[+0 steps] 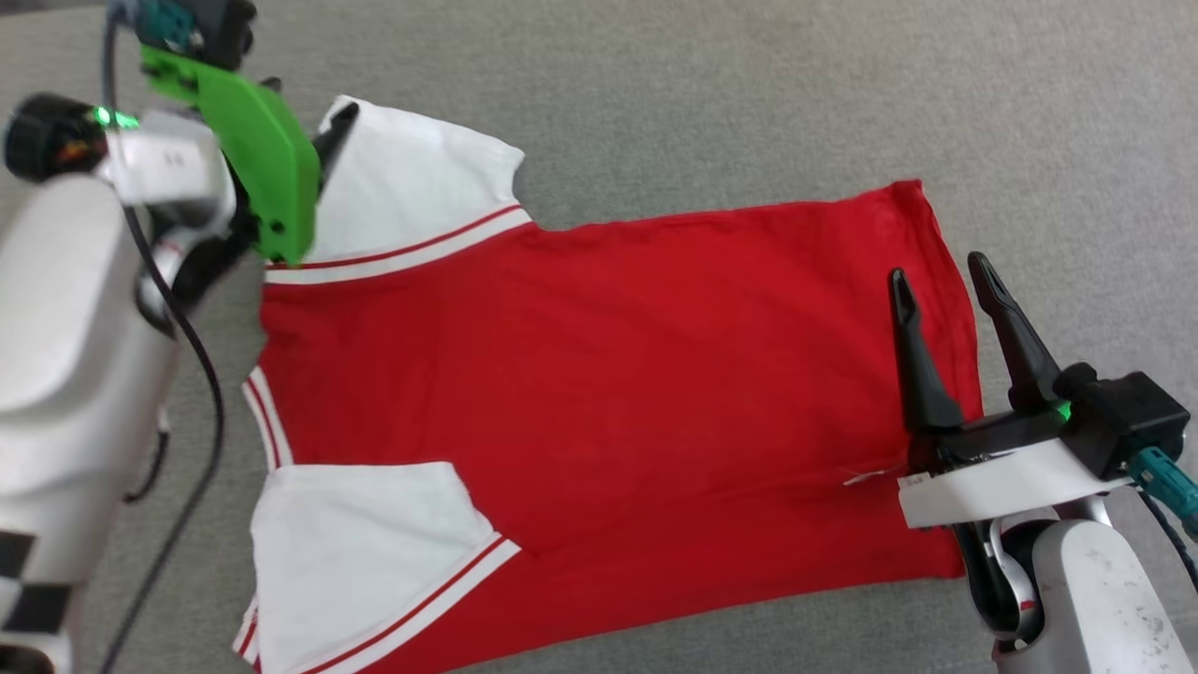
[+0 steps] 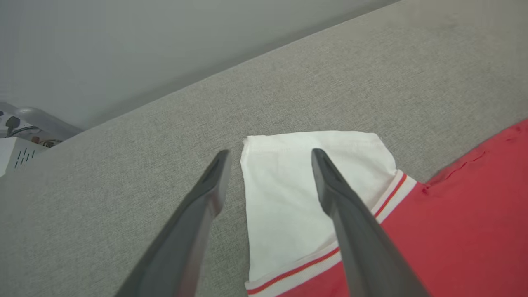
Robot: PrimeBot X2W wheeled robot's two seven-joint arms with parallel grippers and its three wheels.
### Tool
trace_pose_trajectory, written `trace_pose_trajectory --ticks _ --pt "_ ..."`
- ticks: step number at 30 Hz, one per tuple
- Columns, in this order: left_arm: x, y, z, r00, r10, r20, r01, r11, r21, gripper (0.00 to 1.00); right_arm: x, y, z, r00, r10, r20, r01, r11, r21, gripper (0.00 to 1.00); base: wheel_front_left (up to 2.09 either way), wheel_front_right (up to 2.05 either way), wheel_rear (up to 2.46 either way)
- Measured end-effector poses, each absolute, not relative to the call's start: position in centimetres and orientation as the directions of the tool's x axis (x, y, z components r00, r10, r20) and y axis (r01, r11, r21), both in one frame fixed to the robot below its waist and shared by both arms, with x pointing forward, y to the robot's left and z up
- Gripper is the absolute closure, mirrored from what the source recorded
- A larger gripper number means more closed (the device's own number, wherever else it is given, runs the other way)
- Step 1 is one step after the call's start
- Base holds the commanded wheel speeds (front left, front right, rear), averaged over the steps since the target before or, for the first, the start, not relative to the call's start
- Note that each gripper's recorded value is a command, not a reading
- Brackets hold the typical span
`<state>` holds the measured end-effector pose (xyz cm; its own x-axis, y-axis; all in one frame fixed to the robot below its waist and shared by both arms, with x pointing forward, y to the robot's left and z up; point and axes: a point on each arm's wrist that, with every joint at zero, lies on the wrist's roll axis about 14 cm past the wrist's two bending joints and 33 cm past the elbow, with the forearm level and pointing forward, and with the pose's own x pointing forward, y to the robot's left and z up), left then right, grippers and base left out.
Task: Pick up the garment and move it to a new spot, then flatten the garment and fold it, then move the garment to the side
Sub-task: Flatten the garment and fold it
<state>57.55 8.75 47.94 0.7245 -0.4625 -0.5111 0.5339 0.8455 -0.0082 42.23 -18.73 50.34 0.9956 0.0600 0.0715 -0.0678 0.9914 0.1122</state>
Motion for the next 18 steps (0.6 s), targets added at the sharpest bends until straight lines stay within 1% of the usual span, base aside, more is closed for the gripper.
trace_pose_trajectory --ticks 7,14,18 --pt "59.9 8.9 43.8 0.546 -0.415 -0.728 0.547 0.834 -0.065 0.0 42.9 -19.5 47.8 0.999 0.031 0.013 -0.033 0.993 0.113 0.0 0.0 0.0 0.0" --pt "61.5 9.6 39.8 0.463 -0.345 -0.816 0.527 0.848 -0.06 0.0 42.9 -20.0 45.7 0.999 0.009 -0.042 -0.003 0.99 0.139 0.0 0.0 0.0 0.0" --pt "62.0 9.4 38.2 0.44 -0.334 -0.834 0.522 0.85 -0.065 0.0 42.9 -20.1 45.6 0.999 0.004 -0.047 0.003 0.99 0.14 0.0 0.0 0.0 0.0"
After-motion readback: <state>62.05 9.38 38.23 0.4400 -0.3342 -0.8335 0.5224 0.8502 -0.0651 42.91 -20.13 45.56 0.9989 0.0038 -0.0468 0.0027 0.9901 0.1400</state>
